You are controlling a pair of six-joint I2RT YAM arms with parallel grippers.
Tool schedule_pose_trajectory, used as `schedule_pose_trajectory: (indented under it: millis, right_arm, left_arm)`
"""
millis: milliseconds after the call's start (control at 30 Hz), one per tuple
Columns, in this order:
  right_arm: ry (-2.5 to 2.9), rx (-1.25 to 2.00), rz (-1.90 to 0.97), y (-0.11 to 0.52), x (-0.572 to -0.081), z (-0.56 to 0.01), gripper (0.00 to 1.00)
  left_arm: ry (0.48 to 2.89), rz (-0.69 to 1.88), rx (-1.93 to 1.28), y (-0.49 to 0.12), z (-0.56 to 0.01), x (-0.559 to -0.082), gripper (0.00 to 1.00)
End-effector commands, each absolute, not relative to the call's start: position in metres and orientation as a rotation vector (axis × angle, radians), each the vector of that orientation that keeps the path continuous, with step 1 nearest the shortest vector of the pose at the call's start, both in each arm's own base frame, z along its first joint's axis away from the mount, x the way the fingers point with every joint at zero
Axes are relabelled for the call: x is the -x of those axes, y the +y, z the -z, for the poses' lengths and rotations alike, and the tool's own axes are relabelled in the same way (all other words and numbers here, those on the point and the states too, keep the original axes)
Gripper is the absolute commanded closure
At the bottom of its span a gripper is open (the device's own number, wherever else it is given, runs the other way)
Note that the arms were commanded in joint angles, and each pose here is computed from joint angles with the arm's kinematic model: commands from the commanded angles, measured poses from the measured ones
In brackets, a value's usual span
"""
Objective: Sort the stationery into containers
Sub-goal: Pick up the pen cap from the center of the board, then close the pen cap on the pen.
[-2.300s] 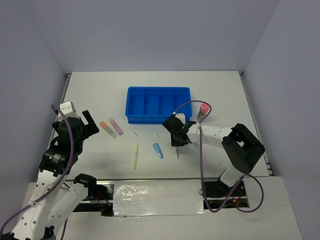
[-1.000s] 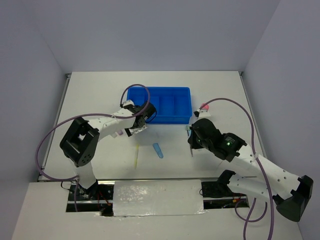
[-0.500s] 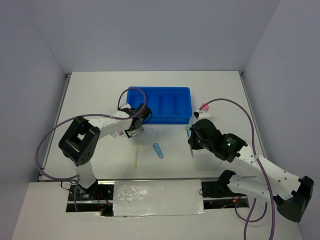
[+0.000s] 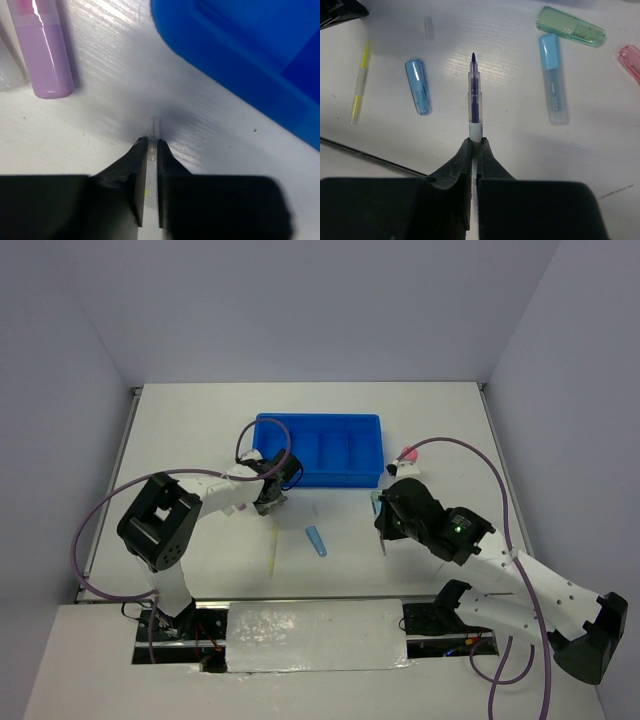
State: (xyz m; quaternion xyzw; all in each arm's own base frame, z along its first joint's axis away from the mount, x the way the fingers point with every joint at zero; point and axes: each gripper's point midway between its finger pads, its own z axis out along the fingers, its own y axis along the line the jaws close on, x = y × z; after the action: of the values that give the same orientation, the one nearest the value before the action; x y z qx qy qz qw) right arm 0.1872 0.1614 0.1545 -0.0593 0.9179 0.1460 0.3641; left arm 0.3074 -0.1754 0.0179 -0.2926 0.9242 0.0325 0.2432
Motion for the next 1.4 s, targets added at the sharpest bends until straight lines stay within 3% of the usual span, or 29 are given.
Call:
schedule_pose_trajectory:
  millis: [0, 67, 300, 600, 767, 933, 1133, 1367]
  right_arm:
    - [2.323, 0.167, -0.412, 0.166, -0.187, -0.163, 1.00]
    - [2.317, 0.183, -0.429, 0.167, -0.186, -0.163, 1.00]
    - [2.257, 0.272, -0.581, 0.188, -0.181, -0.163, 1.00]
    - [2.143, 0.293, -0.815, 0.228, -0.186, -0.169, 1.00]
    - [2.039, 0.288, -1.081, 0.265, -0.173, -0.186, 1.00]
    - [1.875, 0.272, -1.321, 0.306, -0.151, -0.208, 1.00]
    - [1.814, 0.290, -1.294, 0.338, -0.143, -0.227, 1.00]
    - [1.845, 0.182, -1.193, 0.332, -0.157, -0.226, 1.00]
  left_arm:
    - [2.598, -0.160, 0.785, -0.167, 0.001, -0.291, 0.87]
    - [2.625, -0.172, 0.771, -0.164, 0.008, -0.284, 1.00]
    - [2.596, -0.068, 0.722, -0.162, -0.009, -0.277, 1.00]
    - [2.287, 0.416, 0.569, -0.195, -0.125, -0.311, 1.00]
    - [2.145, 0.724, 0.440, -0.219, -0.172, -0.299, 1.00]
    - [1.855, 1.089, 0.230, -0.250, -0.243, -0.282, 1.00]
    - [1.665, 1.326, 0.047, -0.265, -0.276, -0.248, 1.00]
    - [1.513, 1.407, -0.034, -0.260, -0.294, -0.227, 1.00]
